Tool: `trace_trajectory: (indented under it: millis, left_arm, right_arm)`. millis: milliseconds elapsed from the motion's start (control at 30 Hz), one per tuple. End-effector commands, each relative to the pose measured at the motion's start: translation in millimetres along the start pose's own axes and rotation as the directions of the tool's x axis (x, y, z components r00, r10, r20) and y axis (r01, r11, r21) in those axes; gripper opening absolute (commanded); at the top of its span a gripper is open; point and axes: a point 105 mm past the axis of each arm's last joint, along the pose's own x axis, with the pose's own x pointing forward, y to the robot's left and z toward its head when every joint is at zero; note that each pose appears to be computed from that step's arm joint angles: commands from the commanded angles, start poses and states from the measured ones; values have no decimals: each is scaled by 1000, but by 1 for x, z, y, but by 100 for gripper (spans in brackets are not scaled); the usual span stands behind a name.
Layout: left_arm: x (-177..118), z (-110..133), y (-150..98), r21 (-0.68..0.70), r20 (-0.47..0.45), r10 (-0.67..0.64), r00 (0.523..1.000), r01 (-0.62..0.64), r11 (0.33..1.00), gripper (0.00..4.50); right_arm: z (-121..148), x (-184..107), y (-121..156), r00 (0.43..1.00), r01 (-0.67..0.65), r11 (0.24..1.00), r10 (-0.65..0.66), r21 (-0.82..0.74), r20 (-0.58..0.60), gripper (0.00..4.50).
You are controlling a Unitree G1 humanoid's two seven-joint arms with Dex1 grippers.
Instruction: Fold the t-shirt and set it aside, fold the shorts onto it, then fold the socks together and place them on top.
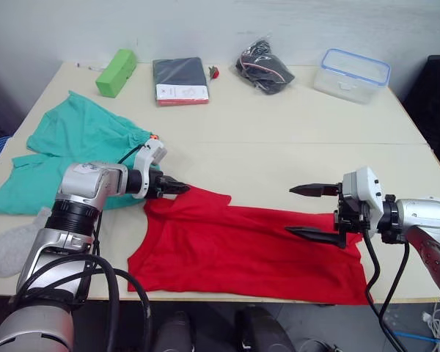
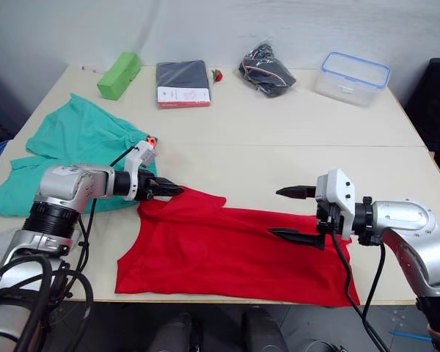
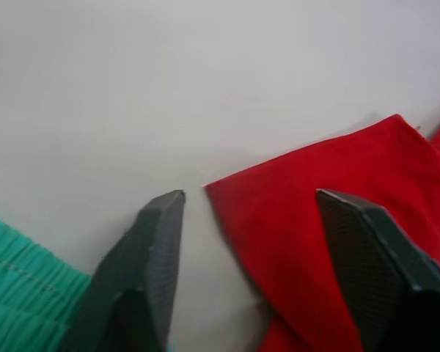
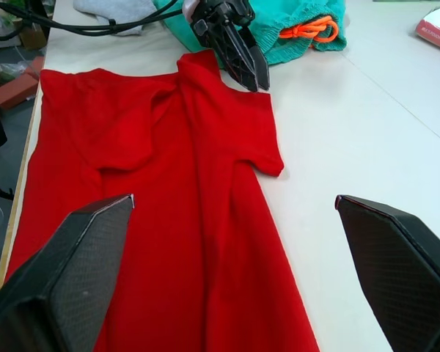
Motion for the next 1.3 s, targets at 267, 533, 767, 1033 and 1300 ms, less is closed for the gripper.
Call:
trace_trajectory:
  millis: [267, 533, 767, 1033, 1300]
  left_arm:
    - [13, -17, -11, -35, -32, -100, 994, 99, 994, 7]
    - [-12, 22, -29, 91, 144, -220, 965, 209, 974, 7]
    - [-50, 16, -70, 373, 50, -417, 908, 370, 851, 7]
    - [-80, -58, -95, 435, -302, -495, 814, 580, 689, 7]
    - [-75, -77, -87, 488, -348, -427, 835, 550, 678, 7]
  right_arm:
    - [4, -4, 1, 999, 33, 998, -33, -58, -1, 450]
    - [-7, -4, 2, 999, 15, 997, -18, -74, -39, 450]
    - [-14, -1, 2, 999, 16, 997, -19, -71, -47, 450]
    - [-35, -3, 9, 994, -13, 996, 3, -87, -114, 450]
    - [-46, -6, 12, 988, -36, 995, 22, -89, -150, 450]
